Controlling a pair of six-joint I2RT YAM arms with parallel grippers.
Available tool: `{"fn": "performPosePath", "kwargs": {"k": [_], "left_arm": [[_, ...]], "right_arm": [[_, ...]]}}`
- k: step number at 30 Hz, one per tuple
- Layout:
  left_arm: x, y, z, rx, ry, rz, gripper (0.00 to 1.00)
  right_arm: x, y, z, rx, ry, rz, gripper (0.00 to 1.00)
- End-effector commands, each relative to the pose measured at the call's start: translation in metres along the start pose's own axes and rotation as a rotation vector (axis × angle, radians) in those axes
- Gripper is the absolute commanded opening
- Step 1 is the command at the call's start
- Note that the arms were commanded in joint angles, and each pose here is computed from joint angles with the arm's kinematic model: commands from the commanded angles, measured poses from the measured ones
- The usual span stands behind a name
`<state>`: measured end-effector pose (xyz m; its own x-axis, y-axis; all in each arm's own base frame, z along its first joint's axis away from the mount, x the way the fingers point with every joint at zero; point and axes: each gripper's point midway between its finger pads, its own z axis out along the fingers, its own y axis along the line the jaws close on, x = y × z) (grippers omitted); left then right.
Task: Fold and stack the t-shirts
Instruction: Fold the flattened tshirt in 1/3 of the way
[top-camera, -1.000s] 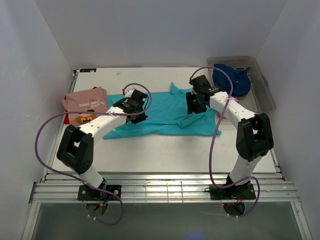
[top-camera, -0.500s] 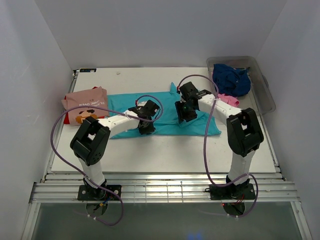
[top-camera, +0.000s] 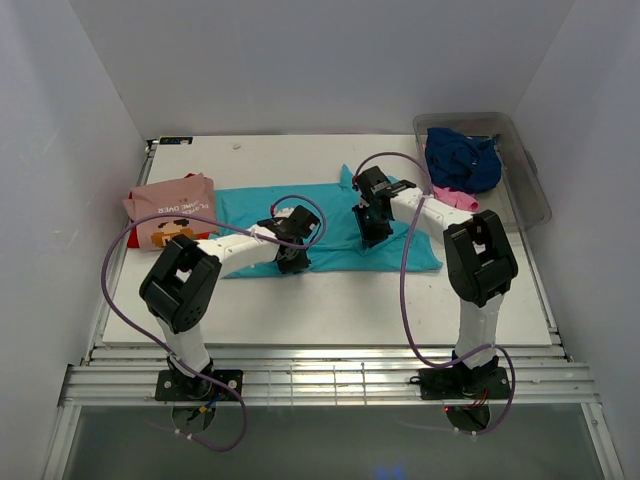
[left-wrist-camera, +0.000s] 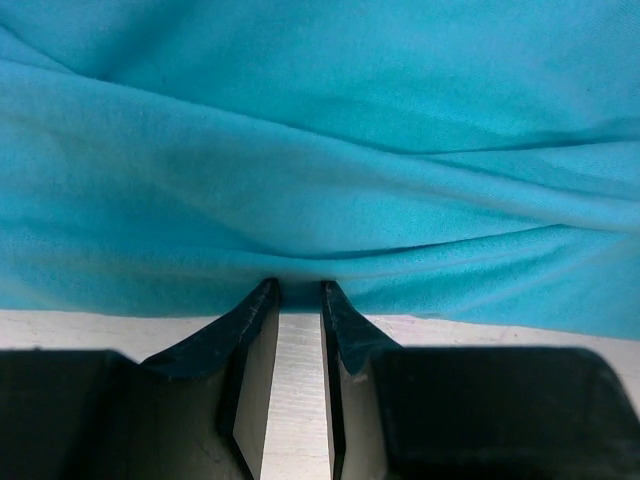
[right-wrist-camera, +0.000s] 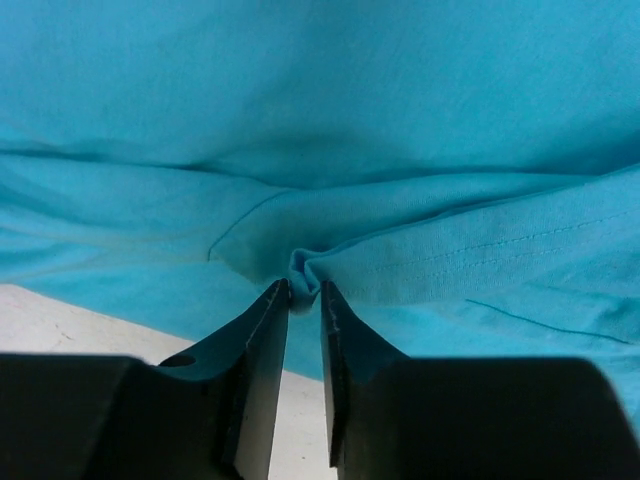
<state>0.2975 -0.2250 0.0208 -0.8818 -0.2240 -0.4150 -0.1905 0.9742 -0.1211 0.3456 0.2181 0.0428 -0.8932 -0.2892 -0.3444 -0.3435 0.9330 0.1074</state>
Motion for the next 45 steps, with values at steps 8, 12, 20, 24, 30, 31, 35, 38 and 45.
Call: {"fn": "performPosePath", "kwargs": {"k": [8,12,20,24,30,31,35,38,45], "left_arm": [[0.017,0.018,-0.004,-0.025,0.016,-0.009,0.34],[0.022,0.022,-0.005,-0.031,0.025,-0.012,0.34],[0.035,0.03,-0.003,-0.044,0.055,-0.017,0.34],[0.039,0.035,-0.004,-0.053,0.057,-0.02,0.34],[0.041,0.034,-0.006,-0.043,0.061,-0.032,0.33],[0.038,0.031,-0.009,-0.035,0.052,-0.033,0.33],[0.022,0.009,-0.026,0.023,-0.012,0.003,0.33],[0.007,-0.021,-0.046,0.084,-0.074,0.054,0.34],[-0.008,-0.101,-0.085,0.254,-0.132,0.172,0.36]], "right_arm": [[-0.047,0.003,-0.019,0.032,-0.109,-0.009,0.08],[-0.069,0.002,-0.028,0.054,-0.163,0.005,0.08],[-0.09,0.01,-0.003,0.028,-0.187,0.024,0.18],[-0.092,0.015,0.004,0.001,-0.184,0.018,0.27],[-0.125,0.002,-0.038,0.08,-0.369,0.045,0.37],[-0.133,-0.005,-0.048,0.112,-0.394,0.057,0.39],[-0.142,-0.037,-0.066,0.239,-0.394,0.069,0.4],[-0.136,-0.059,-0.059,0.298,-0.337,0.07,0.4],[-0.106,-0.105,-0.026,0.343,-0.19,0.143,0.39]]}}
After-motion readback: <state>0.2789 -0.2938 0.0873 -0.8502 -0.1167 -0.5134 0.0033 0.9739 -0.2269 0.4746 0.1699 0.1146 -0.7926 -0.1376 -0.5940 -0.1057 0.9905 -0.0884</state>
